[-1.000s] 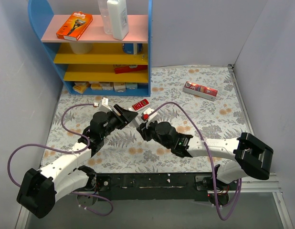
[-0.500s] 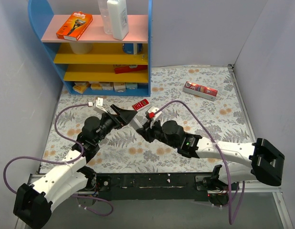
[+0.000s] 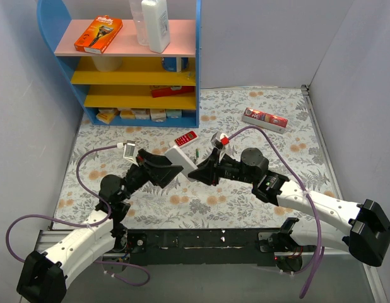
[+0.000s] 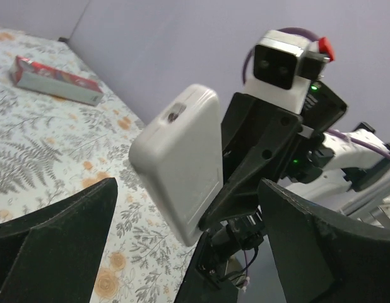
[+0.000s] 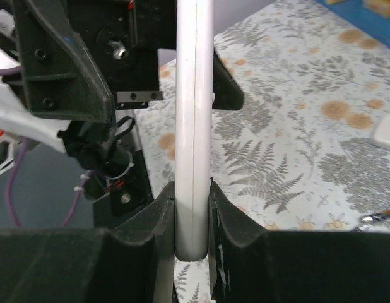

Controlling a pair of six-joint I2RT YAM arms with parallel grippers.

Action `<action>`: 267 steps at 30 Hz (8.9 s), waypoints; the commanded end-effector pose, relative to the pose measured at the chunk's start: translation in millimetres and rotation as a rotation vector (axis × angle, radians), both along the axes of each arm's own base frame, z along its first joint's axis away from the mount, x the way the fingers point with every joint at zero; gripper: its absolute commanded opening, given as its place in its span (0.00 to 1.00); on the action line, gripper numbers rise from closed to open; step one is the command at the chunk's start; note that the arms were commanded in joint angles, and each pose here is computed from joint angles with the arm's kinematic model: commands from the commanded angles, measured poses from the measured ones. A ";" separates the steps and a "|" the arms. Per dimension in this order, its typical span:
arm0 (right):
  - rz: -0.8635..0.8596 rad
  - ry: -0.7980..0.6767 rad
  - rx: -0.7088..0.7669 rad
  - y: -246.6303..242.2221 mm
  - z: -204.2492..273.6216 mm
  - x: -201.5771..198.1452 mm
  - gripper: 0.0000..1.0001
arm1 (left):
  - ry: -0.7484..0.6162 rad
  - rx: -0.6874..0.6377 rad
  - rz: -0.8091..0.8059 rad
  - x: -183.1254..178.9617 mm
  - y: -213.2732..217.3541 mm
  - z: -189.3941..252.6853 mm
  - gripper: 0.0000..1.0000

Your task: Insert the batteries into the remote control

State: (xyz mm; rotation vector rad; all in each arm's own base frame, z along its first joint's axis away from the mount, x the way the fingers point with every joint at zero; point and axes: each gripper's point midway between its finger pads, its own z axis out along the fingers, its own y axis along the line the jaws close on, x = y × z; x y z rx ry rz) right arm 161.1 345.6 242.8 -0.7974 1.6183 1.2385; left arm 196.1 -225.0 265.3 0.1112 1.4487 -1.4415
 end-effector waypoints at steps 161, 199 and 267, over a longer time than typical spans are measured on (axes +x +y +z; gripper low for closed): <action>-0.400 0.567 0.219 -4.4 -77.4 46.6 0.27 | 0.144 -0.293 0.221 16.1 35.1 -33.0 0.00; -0.315 0.505 0.378 -26.6 -45.6 27.6 0.07 | 0.278 -0.312 0.350 30.7 53.0 -63.6 0.00; -0.756 0.486 -0.518 -157.7 -146.9 112.7 0.88 | 0.458 -0.067 0.523 27.8 78.7 -169.6 0.00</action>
